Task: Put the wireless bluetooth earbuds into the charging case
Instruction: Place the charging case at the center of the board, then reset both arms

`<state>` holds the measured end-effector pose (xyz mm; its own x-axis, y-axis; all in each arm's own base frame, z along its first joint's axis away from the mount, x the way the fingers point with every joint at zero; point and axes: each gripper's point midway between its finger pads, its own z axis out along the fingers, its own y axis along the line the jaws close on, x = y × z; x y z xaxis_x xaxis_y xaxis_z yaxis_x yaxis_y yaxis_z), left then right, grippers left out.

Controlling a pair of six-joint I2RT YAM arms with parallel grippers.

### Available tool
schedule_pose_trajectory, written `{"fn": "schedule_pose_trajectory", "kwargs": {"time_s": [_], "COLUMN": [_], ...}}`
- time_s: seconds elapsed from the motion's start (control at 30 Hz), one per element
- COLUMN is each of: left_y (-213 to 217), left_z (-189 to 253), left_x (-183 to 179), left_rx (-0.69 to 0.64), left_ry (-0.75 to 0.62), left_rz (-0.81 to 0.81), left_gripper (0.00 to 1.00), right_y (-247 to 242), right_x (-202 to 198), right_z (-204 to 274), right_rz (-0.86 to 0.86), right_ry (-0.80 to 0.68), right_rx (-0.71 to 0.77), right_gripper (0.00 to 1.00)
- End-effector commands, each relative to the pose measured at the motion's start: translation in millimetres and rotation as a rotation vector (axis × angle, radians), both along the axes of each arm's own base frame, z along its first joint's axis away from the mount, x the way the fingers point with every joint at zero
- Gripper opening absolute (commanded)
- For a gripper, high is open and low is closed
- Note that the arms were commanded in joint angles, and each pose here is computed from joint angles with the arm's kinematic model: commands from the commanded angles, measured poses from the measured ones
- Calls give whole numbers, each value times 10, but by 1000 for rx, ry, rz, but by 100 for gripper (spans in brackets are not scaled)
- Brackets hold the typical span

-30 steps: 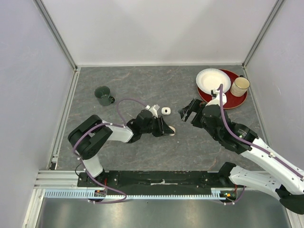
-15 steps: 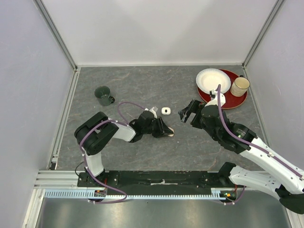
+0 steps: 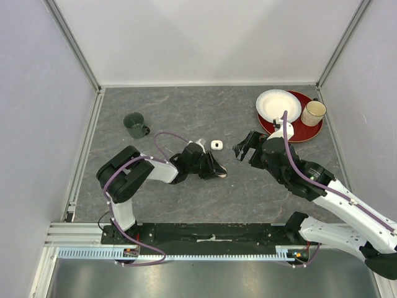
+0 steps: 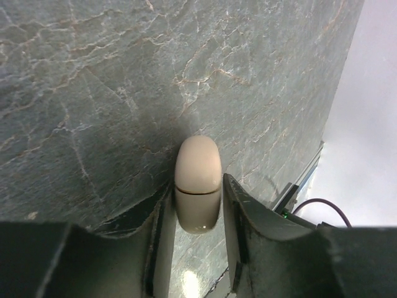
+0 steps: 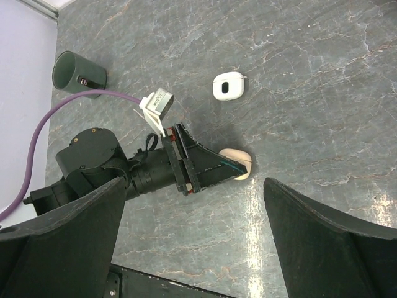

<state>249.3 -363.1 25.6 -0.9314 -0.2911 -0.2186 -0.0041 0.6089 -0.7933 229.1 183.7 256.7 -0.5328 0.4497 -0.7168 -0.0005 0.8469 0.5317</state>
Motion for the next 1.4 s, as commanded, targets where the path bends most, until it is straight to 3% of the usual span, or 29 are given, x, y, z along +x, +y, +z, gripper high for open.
{"fn": "schedule_pose_trajectory", "kwargs": {"time_s": [0.0, 0.57, 0.87, 1.0, 1.2, 1.27, 1.37], "left_y": [118, 509, 1005, 1137, 1353, 1432, 1588], "left_z": [-80, -113, 175, 480, 870, 1002, 1126], "left_x": [9, 1, 53, 53, -23, -44, -62], "left_rx": [62, 257, 449, 419, 410, 443, 514], "left_ry": [21, -36, -168, -281, -483, -538, -574], "left_rz": [37, 80, 144, 161, 117, 89, 78], "left_gripper": [45, 50, 51, 51, 63, 77, 86], "right_y": [-4, 85, 122, 95, 211, 138, 83], "right_x": [-3, 43, 78, 117, 262, 382, 559], "right_z": [-40, -80, -117, -175, -456, -590, -737], "right_rz": [2, 20, 30, 21, 162, 144, 172], "right_ry": [7, 20, 27, 25, 117, 160, 206], "right_rx": [-8, -19, -45, -87, -196, -212, -178], "right_gripper": [98, 98, 98, 98, 98, 98, 98]}}
